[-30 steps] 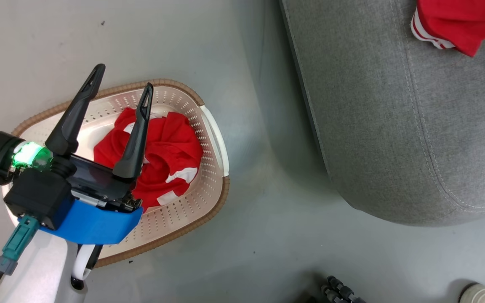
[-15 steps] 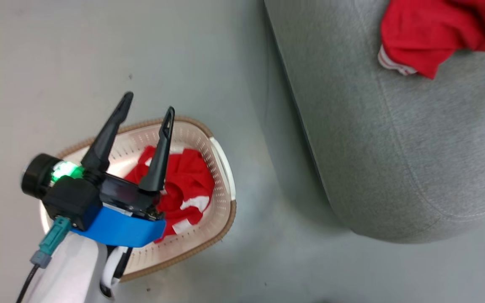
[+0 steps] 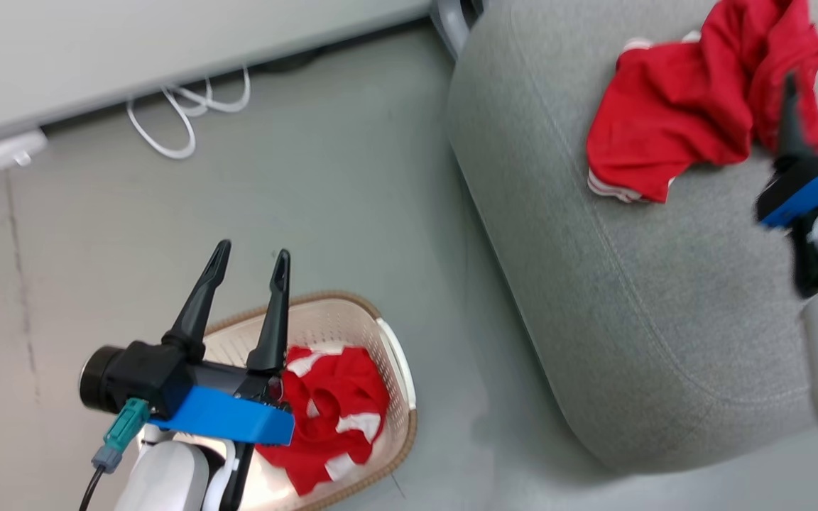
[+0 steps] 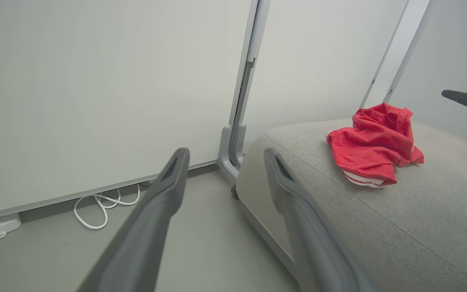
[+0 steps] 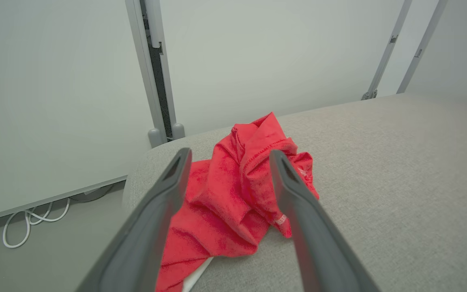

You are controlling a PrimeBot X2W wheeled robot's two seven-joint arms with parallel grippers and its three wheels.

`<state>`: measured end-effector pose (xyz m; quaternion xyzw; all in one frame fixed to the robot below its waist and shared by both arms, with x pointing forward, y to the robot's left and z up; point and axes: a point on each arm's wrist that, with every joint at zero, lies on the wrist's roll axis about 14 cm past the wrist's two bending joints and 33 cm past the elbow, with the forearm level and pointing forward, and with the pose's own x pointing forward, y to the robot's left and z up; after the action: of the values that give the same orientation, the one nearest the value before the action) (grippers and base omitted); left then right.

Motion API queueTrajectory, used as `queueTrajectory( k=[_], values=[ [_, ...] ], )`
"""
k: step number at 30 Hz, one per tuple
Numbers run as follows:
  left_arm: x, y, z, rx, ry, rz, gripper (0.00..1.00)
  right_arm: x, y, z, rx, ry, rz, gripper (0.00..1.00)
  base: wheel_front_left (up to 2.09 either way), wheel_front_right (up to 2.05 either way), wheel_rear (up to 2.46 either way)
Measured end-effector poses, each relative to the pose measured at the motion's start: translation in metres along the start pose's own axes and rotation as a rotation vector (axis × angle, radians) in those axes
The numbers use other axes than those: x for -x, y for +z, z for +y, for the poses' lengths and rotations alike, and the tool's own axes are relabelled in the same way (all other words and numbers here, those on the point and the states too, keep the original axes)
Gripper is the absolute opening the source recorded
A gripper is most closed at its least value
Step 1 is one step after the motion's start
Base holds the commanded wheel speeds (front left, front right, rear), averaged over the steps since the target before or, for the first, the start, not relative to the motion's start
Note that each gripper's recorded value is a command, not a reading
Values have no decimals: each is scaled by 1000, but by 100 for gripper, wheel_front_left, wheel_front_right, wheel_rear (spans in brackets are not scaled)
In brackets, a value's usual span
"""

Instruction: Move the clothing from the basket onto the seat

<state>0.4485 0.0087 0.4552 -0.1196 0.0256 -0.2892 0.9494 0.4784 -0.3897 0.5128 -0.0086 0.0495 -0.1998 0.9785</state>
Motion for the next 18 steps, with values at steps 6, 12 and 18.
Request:
queueTrajectory(
  k=[6,12,18],
  values=[
    [21,24,5,-10,83,-45,100,36,0,28,-34,94,-51,100,0,0,0],
    [51,34,22,-22,188,-59,100,71,-3,57,-57,184,-104,100,0,0,0],
    [83,40,44,-30,305,-71,100,106,-10,84,-76,243,-142,100,0,0,0]
  ],
)
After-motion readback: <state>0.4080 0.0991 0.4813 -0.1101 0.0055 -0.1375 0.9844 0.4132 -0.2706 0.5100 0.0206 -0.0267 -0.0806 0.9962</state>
